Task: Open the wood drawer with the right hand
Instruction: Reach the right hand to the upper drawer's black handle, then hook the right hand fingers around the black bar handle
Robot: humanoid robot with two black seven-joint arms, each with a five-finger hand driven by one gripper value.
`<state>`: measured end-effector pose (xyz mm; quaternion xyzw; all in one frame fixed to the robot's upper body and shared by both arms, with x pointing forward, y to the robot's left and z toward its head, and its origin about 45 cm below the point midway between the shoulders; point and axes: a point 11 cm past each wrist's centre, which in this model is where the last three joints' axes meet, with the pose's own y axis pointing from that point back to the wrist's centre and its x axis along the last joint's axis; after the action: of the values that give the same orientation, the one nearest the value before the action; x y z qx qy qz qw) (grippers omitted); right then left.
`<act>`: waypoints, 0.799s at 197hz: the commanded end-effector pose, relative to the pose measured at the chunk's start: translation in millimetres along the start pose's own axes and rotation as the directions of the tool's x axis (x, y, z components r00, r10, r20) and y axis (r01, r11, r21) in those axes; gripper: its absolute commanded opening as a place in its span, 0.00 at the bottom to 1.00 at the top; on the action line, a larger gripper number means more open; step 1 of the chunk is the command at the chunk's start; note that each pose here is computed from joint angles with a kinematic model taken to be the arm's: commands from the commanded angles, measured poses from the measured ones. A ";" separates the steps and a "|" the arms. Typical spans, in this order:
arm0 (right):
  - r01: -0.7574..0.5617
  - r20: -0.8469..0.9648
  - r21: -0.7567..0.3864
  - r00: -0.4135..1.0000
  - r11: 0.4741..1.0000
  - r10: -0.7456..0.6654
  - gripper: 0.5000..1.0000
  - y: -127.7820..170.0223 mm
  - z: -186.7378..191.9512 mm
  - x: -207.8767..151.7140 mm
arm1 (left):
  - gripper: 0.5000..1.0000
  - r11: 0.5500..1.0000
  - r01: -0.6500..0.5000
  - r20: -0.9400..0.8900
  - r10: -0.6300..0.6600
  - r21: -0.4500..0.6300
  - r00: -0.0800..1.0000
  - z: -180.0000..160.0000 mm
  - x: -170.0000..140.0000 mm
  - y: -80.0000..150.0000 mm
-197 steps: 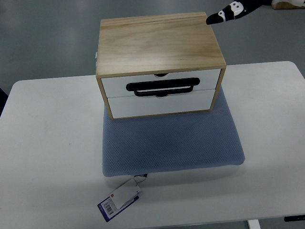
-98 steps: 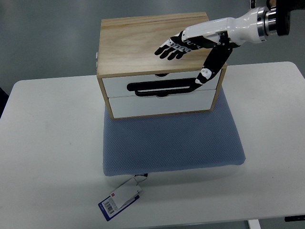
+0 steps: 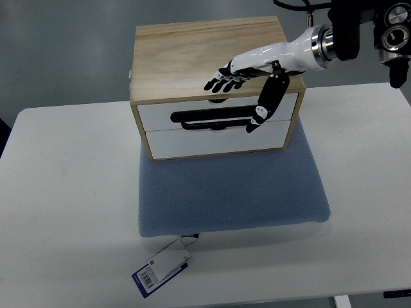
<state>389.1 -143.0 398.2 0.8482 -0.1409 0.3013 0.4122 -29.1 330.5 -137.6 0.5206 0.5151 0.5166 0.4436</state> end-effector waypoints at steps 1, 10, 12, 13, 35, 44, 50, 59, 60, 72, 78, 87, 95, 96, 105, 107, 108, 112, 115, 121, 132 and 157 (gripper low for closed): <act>0.014 0.003 -0.018 1.000 1.000 -0.014 0.83 -4.1 0.2 -3.4 | 1.00 1.000 0.000 0.000 0.000 -0.001 1.000 0.1 0.0 0.0; 0.030 0.025 -0.029 0.999 0.999 -0.029 0.83 -7.4 3.1 -7.8 | 1.00 1.000 0.000 0.000 0.000 -0.001 1.000 0.1 0.0 0.0; 0.035 0.026 -0.029 0.999 0.999 -0.034 0.83 -8.3 2.8 -9.1 | 1.00 1.000 0.000 0.000 0.000 0.001 1.000 -0.1 0.0 0.0; 0.035 0.026 -0.029 0.999 0.999 -0.034 0.83 -8.3 2.8 -9.1 | 1.00 1.000 0.000 0.000 0.000 0.001 1.000 -0.1 0.0 0.0; 0.041 0.048 -0.045 0.998 0.998 -0.039 0.83 -18.5 2.8 -16.0 | 1.00 1.000 0.000 0.000 0.000 -0.001 1.000 0.1 0.0 0.0; 0.044 0.055 -0.054 0.998 0.998 -0.041 0.83 -23.8 0.6 -19.0 | 1.00 1.000 0.000 0.000 0.000 -0.001 1.000 0.1 0.0 0.0; 0.048 0.061 -0.055 0.997 0.997 -0.044 0.83 -27.2 -2.1 -20.8 | 1.00 1.000 0.000 0.000 0.000 -0.001 1.000 0.1 0.0 0.0; 0.051 0.066 -0.057 0.997 0.997 -0.048 0.83 -31.0 -3.9 -23.1 | 1.00 1.000 0.000 0.000 0.000 0.001 1.000 -0.1 0.0 0.0; 0.051 0.066 -0.057 0.997 0.997 -0.048 0.83 -31.0 -3.9 -23.1 | 1.00 1.000 0.000 0.000 0.000 0.001 1.000 -0.1 0.0 0.0; 0.046 0.069 -0.058 0.997 0.997 -0.042 0.83 -34.4 -4.5 -23.7 | 1.00 1.000 0.000 0.000 0.000 0.001 1.000 -0.1 0.0 0.0; 0.042 0.069 -0.058 0.997 0.997 -0.038 0.83 -36.1 -5.3 -24.0 | 1.00 1.000 0.000 0.000 0.000 -0.001 1.000 0.1 0.0 0.0; 0.042 0.068 -0.059 0.997 0.997 -0.038 0.83 -36.9 -5.7 -24.5 | 1.00 1.000 0.000 0.000 0.000 -0.001 1.000 0.1 0.0 0.0; 0.033 0.070 -0.076 0.997 0.997 -0.027 0.83 -39.3 -4.8 -23.0 | 1.00 1.000 0.000 0.000 0.000 -0.001 1.000 0.1 0.0 0.0; 0.033 0.072 -0.077 0.997 0.996 -0.028 0.83 -40.1 -5.0 -23.6 | 1.00 1.000 0.000 0.000 0.000 0.001 1.000 -0.1 0.0 0.0; 0.033 0.072 -0.077 0.997 0.996 -0.028 0.83 -40.1 -5.0 -23.6 | 1.00 1.000 0.000 0.000 0.000 0.001 1.000 -0.1 0.0 0.0; 0.029 0.088 -0.081 0.996 0.996 -0.022 0.83 -43.1 -6.6 -23.8 | 1.00 1.000 0.000 0.000 0.000 0.001 1.000 -0.1 0.0 0.0; 0.029 0.088 -0.081 0.996 0.996 -0.022 0.83 -43.1 -6.6 -23.8 | 1.00 1.000 0.000 0.000 0.000 0.001 1.000 -0.1 0.0 0.0; 0.023 0.095 -0.084 0.995 0.996 -0.015 0.83 -43.0 -6.1 -22.8 | 1.00 1.000 0.000 0.000 0.000 -0.001 1.000 0.1 0.0 0.0; 0.020 0.099 -0.091 0.995 0.996 -0.011 0.83 -43.4 -5.2 -22.5 | 1.00 1.000 0.000 0.000 0.000 -0.001 1.000 0.1 0.0 0.0; 0.016 0.103 -0.097 0.995 0.995 -0.006 0.83 -43.0 -4.7 -21.5 | 1.00 1.000 0.000 0.000 0.000 0.001 1.000 -0.1 0.0 0.0; 0.018 0.105 -0.118 0.994 0.993 -0.005 0.83 -44.0 -0.8 -23.3 | 1.00 1.000 0.000 0.000 0.000 0.001 1.000 -0.1 0.0 0.0; 0.025 0.103 -0.128 0.995 0.991 -0.012 0.83 -46.0 0.6 -25.7 | 1.00 1.000 0.000 0.000 0.000 -0.001 1.000 0.1 0.0 0.0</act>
<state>392.2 -115.6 356.7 0.8373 -0.1747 0.2456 0.4562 -29.1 330.5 -137.6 0.5205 0.5151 0.5166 0.4437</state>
